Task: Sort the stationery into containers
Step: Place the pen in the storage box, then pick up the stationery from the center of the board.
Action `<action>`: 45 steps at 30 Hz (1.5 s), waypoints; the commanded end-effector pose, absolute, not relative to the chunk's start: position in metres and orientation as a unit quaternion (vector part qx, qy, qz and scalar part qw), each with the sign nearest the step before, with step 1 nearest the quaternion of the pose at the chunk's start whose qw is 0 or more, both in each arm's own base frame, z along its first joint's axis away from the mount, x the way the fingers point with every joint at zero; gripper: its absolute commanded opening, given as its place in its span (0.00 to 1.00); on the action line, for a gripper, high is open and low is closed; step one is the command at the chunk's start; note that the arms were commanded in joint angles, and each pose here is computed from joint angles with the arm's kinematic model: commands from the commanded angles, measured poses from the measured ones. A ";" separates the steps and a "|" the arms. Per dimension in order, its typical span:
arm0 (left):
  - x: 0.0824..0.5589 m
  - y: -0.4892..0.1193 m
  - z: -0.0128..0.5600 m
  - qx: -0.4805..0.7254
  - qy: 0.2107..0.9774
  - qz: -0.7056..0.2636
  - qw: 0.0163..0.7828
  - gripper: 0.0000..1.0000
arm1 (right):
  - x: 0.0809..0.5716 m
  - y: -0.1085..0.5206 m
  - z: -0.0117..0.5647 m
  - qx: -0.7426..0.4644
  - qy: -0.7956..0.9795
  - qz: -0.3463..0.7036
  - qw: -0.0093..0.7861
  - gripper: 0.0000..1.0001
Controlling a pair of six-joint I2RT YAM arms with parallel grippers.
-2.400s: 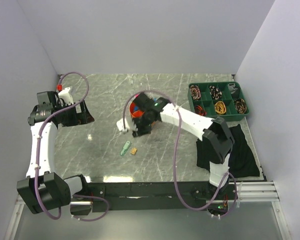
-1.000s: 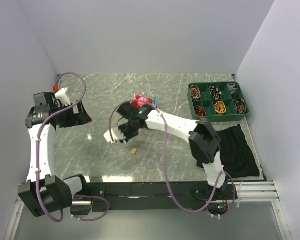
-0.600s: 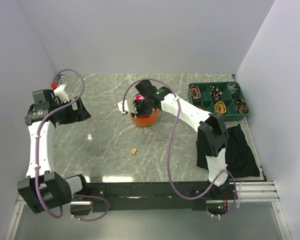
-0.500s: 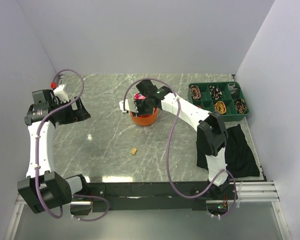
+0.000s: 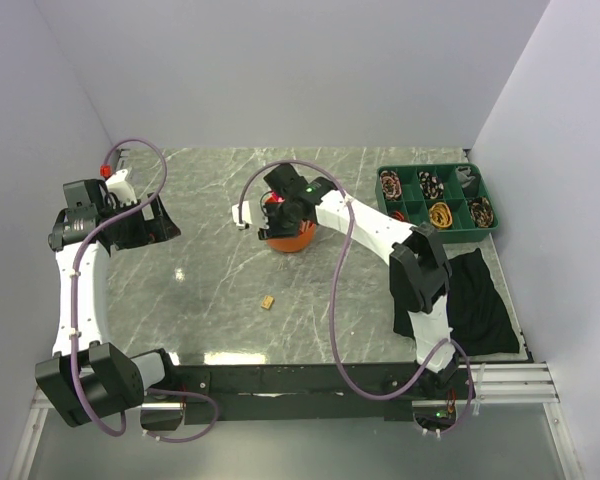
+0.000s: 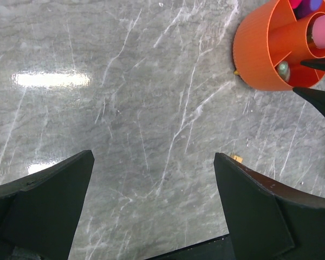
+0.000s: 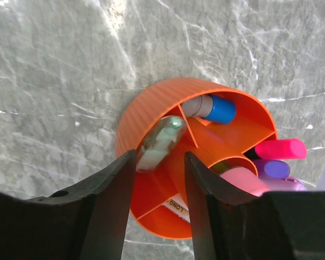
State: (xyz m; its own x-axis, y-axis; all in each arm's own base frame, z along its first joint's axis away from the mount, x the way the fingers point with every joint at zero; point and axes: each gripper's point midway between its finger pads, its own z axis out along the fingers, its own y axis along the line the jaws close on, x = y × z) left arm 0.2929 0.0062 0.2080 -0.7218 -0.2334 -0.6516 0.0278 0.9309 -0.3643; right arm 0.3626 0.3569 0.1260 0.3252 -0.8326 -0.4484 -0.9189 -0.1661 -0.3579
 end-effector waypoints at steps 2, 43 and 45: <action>0.302 0.005 0.225 -0.052 0.897 -0.186 0.398 0.99 | 0.352 0.368 0.186 -0.737 0.569 0.082 0.354 0.50; 0.277 0.002 0.210 -0.069 0.901 -0.193 0.383 0.99 | 0.204 0.395 0.027 -0.918 0.330 0.179 0.127 0.38; 0.279 0.003 0.211 -0.069 0.901 -0.194 0.383 0.99 | 0.206 0.393 0.028 -0.919 0.330 0.172 0.130 0.31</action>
State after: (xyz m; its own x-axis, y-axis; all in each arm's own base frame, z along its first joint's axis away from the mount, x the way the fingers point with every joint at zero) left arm 0.2760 0.0047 0.2001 -0.7222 -0.2741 -0.6350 -0.0019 0.9189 -0.3945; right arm 0.2030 0.3956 0.0201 0.7174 -0.5523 -0.4246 -0.6497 -0.7504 -0.1216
